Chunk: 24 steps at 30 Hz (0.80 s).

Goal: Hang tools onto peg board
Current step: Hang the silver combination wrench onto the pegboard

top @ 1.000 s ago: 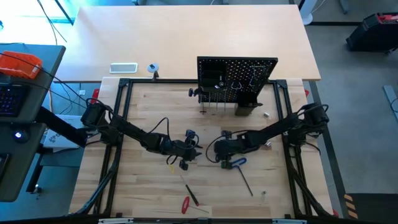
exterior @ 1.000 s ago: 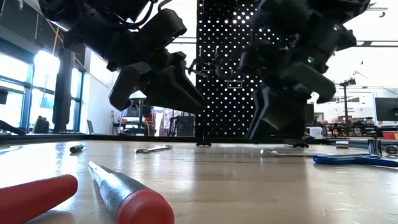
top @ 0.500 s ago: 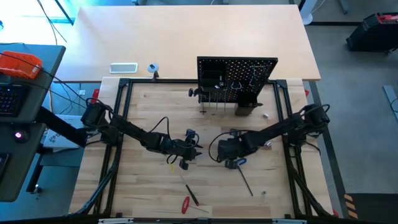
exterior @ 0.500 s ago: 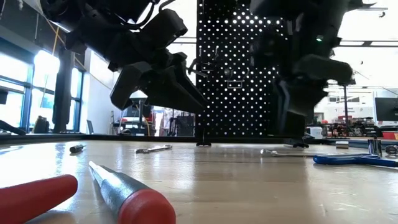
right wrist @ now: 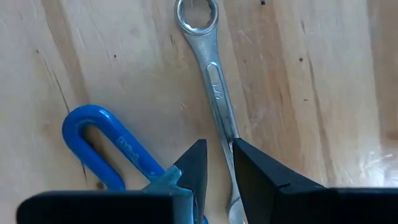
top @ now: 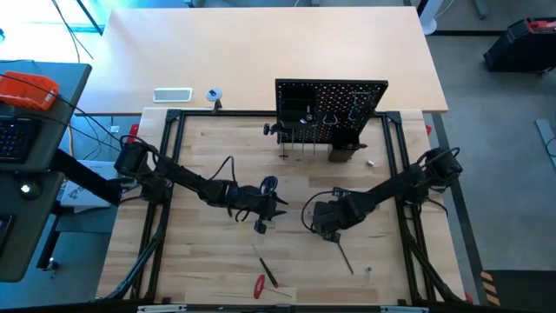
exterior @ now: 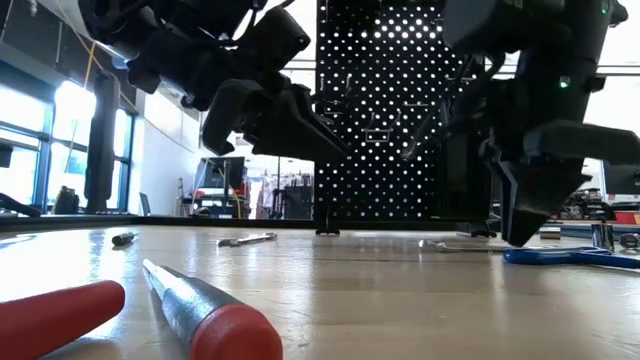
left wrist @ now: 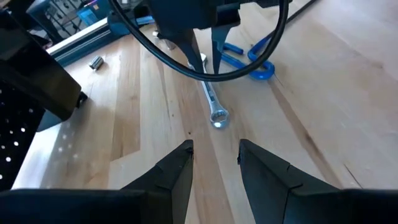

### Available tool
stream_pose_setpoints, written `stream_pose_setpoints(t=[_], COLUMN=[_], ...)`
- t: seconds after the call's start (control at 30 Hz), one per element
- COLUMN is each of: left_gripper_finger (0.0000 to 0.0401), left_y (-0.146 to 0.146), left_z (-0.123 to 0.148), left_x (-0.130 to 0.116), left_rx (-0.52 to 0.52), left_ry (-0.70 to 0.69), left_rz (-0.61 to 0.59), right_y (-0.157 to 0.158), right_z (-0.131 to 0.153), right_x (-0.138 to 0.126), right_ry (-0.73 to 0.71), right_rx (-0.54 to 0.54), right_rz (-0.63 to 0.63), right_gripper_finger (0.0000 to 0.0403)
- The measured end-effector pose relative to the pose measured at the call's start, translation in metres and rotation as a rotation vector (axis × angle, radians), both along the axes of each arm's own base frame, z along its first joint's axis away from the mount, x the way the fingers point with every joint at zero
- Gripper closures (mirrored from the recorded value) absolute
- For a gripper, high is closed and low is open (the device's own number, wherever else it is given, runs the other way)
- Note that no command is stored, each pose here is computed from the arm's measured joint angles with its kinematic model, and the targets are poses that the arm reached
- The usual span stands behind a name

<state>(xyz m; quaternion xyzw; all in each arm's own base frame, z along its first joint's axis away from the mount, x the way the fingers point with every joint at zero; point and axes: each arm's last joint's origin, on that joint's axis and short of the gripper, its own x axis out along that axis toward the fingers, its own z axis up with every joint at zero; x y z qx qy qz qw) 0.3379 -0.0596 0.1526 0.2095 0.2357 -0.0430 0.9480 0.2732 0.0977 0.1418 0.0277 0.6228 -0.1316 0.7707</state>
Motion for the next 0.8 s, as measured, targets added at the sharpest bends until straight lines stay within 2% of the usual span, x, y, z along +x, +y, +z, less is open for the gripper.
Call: stream_pose_setpoints(t=[0.4, 0.67, 0.8], left_gripper_finger=[0.0280, 0.0280, 0.0280], left_y=[0.000, 0.000, 0.003], left_z=[-0.002, -0.002, -0.005], left_x=[-0.001, -0.001, -0.002], left_rx=[-0.004, 0.001, -0.023], left_ry=[0.021, 0.028, 0.061], left_rz=[0.004, -0.009, -0.027], right_y=[-0.017, -0.023, -0.024], right_z=[-0.010, -0.005, -0.004], right_x=[0.005, 0.027, 0.031], right_ry=[-0.057, -0.257, -0.293], right_rx=[0.044, 0.093, 0.095], right_rz=[-0.021, -0.006, 0.006], right_gripper_finger=[0.0330, 0.0330, 0.0330])
